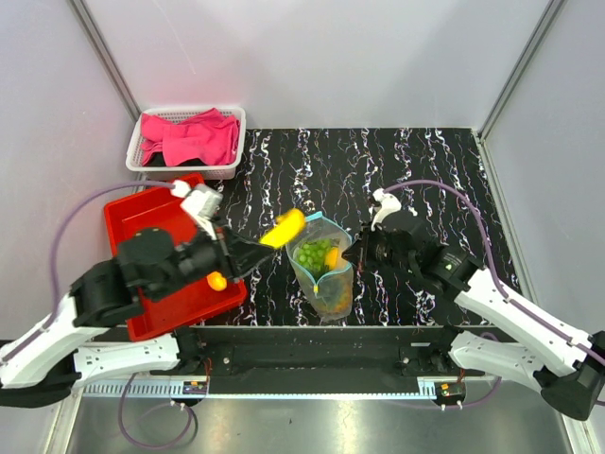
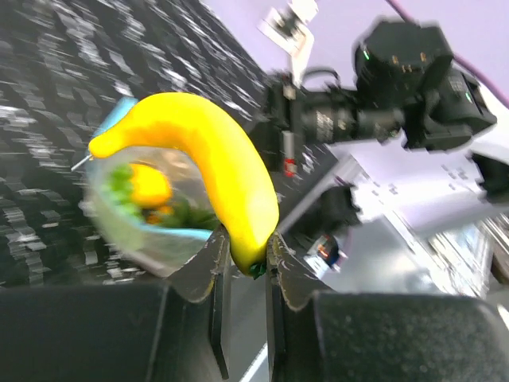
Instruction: Open the zip-top bag and remove the fake food
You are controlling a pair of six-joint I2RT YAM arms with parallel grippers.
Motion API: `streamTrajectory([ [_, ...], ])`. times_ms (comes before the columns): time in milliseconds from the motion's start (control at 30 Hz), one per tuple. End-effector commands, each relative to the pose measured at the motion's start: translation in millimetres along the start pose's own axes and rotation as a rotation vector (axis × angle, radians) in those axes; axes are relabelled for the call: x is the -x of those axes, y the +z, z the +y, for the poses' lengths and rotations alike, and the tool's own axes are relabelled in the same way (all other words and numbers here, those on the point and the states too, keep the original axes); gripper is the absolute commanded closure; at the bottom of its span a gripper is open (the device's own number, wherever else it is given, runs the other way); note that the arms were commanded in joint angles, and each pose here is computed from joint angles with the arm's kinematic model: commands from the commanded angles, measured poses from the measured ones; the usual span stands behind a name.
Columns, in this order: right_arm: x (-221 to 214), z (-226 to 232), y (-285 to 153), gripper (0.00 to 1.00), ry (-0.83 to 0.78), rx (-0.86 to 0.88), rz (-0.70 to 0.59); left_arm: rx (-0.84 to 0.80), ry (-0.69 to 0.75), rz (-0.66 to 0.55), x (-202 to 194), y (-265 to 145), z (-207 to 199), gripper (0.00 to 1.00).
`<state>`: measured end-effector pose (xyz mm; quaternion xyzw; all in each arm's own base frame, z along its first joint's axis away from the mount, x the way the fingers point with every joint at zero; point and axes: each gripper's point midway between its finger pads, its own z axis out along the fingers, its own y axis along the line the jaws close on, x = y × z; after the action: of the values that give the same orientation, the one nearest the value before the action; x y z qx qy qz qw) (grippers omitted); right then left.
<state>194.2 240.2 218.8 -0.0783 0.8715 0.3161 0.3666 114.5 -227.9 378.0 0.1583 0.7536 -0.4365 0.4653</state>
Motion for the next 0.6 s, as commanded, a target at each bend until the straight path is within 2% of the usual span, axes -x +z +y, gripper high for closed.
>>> streamTrajectory([
  [0, 7.6, -2.8, 5.6, 1.00, 0.008, -0.042, -0.014, 0.201, 0.053, -0.073, 21.3, -34.7, 39.0, 1.00],
  [133, 9.1, 1.0, 7.0, 1.00, -0.001, -0.031, -0.006, 0.384, 0.069, -0.120, 23.2, -55.2, 77.9, 1.00],
  [200, 12.3, 3.4, 3.5, 1.00, -0.004, -0.020, -0.018, 0.524, 0.102, -0.070, 4.4, -55.5, 106.6, 1.00],
  [233, 14.4, 5.2, 1.0, 1.00, -0.005, -0.011, -0.027, 0.625, 0.101, -0.087, 2.2, -57.3, 123.6, 1.00],
  [300, 16.4, 7.4, -3.8, 1.00, -0.009, 0.002, -0.037, 0.779, 0.149, -0.011, -23.4, -54.7, 152.1, 1.00],
  [333, 16.7, 7.8, -5.2, 1.00, -0.011, 0.005, -0.040, 0.869, 0.126, -0.051, -24.2, -56.6, 164.7, 1.00],
  [400, 17.7, 9.7, -9.5, 1.00, -0.014, 0.018, -0.047, 0.997, 0.154, -0.016, -42.5, -58.0, 187.6, 1.00],
  [433, 17.4, 9.7, -10.7, 1.00, -0.015, 0.021, -0.049, 1.058, 0.131, -0.036, -44.8, -60.0, 198.7, 1.00],
  [500, 17.1, 9.6, -11.8, 1.00, -0.018, 0.024, -0.051, 1.107, 0.095, -0.055, -49.3, -54.2, 212.7, 1.00],
  [533, 17.2, 9.4, -11.8, 1.00, -0.020, 0.023, -0.052, 1.156, 0.085, 0.002, -65.4, -55.6, 232.5, 1.00],
  [567, 16.6, 9.6, -11.9, 1.00, -0.020, 0.025, -0.049, 1.121, 0.033, -0.037, -62.3, -41.5, 235.6, 1.00],
])
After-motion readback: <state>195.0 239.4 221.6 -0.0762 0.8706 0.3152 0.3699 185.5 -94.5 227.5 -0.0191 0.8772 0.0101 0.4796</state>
